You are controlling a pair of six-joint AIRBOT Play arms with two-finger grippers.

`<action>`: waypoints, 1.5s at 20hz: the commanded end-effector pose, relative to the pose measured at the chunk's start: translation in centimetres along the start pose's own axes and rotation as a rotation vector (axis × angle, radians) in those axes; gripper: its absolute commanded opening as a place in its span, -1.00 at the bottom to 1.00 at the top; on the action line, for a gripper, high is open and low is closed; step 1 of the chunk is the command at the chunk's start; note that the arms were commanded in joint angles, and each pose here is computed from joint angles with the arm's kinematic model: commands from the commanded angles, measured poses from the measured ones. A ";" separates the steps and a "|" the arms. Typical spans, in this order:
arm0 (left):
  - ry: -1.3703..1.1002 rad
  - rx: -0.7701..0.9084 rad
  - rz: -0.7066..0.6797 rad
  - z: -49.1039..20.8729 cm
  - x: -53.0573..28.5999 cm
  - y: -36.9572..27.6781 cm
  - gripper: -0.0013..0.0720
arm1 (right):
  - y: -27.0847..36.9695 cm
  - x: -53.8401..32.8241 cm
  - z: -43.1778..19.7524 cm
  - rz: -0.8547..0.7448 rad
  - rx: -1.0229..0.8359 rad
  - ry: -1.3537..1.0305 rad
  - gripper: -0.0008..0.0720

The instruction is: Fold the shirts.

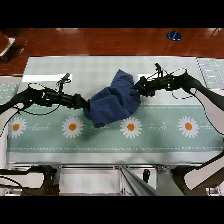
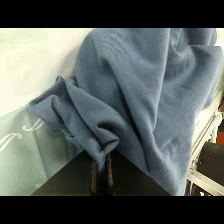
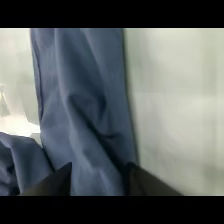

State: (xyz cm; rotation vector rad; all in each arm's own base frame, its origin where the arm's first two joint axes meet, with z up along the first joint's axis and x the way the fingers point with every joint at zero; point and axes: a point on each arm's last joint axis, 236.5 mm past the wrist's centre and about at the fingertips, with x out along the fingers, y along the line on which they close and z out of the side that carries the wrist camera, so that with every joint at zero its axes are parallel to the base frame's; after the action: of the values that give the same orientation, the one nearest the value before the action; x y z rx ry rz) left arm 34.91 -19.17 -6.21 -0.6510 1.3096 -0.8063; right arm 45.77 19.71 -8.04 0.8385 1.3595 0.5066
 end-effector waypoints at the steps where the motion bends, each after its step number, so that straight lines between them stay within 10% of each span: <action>1: 0.000 0.001 0.000 0.0 0.0 0.0 -0.90 | -0.7 1.4 -0.9 -0.040 -0.023 0.081 -0.42; 2: -0.011 0.001 0.009 0.3 0.0 0.2 -0.90 | -0.4 1.3 -1.0 -0.034 -0.064 0.089 -0.92; 10: -0.501 0.196 -0.216 14.3 -12.7 -15.1 -0.91 | 16.7 -14.6 4.0 -0.078 -0.564 -0.246 -0.92; 16: -0.880 0.670 0.012 13.5 -29.4 -33.4 -0.91 | 34.0 -37.2 -4.4 -0.131 -0.970 -0.798 -0.92; 23: -0.809 0.760 0.386 1.4 -33.7 -34.9 -0.91 | 31.6 -46.5 -20.6 -0.354 -1.062 -0.878 -0.92; 30: -0.678 0.708 0.425 -7.0 -31.9 -33.3 -0.91 | 23.0 -43.0 -27.1 -0.413 -0.866 -0.667 -0.92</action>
State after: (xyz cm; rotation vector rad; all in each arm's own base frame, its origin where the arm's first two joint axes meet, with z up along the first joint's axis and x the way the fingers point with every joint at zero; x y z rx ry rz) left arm 23.87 -12.63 40.32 -0.0510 0.3625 -0.5870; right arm 17.99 8.82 41.86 -0.0642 0.4087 0.4140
